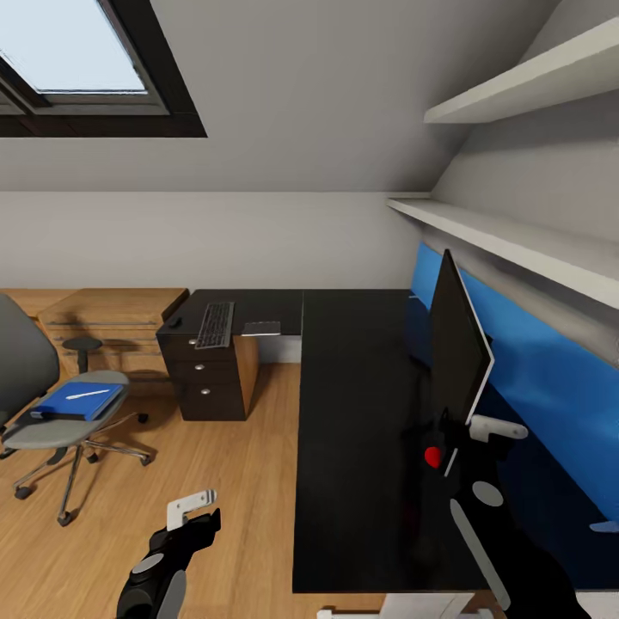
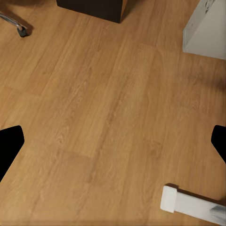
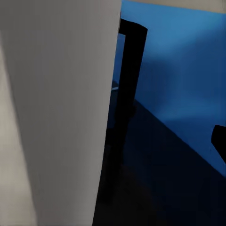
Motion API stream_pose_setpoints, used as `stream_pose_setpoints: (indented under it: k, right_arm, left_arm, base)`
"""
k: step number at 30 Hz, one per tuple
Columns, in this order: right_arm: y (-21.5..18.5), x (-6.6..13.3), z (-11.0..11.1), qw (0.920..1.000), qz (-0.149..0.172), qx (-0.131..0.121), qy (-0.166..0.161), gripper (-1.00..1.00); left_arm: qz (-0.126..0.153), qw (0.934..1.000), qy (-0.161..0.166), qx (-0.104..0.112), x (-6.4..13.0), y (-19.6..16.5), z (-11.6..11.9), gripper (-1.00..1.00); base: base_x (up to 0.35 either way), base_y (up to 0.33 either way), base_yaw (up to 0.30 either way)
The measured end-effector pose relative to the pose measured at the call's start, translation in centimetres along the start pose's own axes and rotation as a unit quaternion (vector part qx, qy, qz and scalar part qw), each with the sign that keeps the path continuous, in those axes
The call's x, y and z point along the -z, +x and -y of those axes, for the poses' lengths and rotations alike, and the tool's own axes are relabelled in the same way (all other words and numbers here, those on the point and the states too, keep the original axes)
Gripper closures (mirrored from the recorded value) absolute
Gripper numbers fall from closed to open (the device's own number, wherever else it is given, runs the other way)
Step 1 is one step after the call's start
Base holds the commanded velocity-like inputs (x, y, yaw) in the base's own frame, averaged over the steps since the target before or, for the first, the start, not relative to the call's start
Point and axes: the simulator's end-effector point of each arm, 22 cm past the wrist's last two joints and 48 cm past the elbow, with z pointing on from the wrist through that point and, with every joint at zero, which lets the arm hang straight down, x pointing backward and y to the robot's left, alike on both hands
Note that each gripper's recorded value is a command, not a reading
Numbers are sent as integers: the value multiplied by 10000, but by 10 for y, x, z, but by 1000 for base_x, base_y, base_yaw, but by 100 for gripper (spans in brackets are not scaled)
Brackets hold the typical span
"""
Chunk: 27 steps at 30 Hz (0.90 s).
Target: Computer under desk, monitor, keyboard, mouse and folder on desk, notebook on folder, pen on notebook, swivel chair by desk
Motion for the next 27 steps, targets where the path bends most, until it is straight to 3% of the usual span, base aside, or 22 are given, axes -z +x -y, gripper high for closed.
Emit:
stream_pose_setpoints:
  k: [13, 21, 27]
  right_arm:
    - [-2, 0, 1, 10000, 19, -21, 2, -100]
    - [-4, 0, 0, 10000, 44, -9, 5, -100]
    - [-4, 1, 0, 10000, 45, -14, 3, -100]
  left_arm:
    - [-4, 10000, -1, -2, 0, 0, 0, -100]
    - [-1, 10000, 1, 0, 0, 0, 0, -100]
    - [-9, 10000, -18, 1, 0, 0, -1, -100]
  base:
    - [0, -3, 0]
    - [0, -249, 0]
    - [0, -72, 0]
